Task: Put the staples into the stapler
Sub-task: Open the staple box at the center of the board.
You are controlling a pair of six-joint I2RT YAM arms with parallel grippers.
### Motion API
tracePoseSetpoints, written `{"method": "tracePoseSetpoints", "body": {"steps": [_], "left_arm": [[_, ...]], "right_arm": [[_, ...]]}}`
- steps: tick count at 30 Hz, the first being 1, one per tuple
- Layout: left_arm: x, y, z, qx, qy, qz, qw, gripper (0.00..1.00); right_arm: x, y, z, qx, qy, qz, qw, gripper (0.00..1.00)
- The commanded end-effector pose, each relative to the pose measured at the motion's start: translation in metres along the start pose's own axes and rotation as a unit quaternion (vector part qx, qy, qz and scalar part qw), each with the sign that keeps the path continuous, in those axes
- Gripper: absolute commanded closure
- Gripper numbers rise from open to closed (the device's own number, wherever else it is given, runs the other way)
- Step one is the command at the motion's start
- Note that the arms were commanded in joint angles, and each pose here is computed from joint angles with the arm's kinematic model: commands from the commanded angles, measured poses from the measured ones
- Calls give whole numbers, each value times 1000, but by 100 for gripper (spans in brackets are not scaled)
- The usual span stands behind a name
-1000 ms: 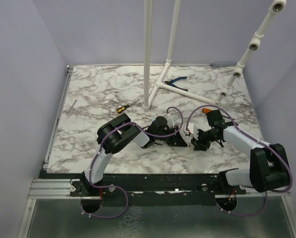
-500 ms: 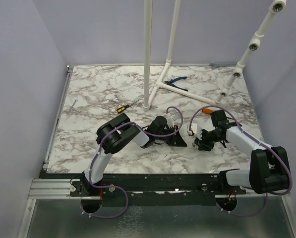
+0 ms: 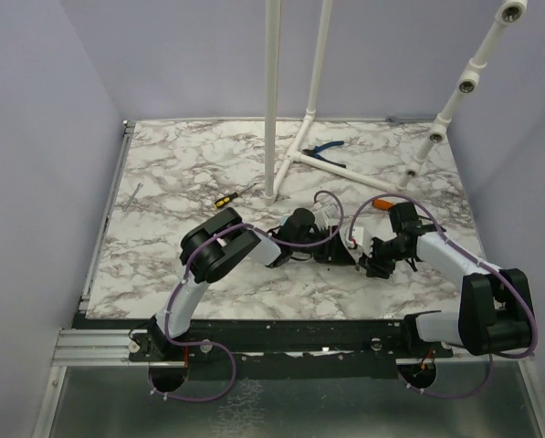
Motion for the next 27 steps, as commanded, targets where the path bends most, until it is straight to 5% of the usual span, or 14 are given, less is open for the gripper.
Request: {"method": "tracePoseSetpoints", "body": {"steps": [1,15,27], "left_arm": [[20,-21,9,29,25,-24,999,55],[32,-44,20,49,38,-36,997,65],[39,-46,20,45,50,-43,997,100]], "right_arm": [[14,-17,4,29,27,21,999,55],[15,-15,4,23,29,25,999,54],[18,-11,8,8,42,31,999,47]]}}
Point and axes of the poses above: each gripper's point midway between its finger pads, its own z axis out along the fingers, its own x axis along the line the jaws close on, y = z × x, the point moved 2 cm from there along -z, back along the fingers, and after that the axes turned 6 degrees about z, right-handed, at the moved point
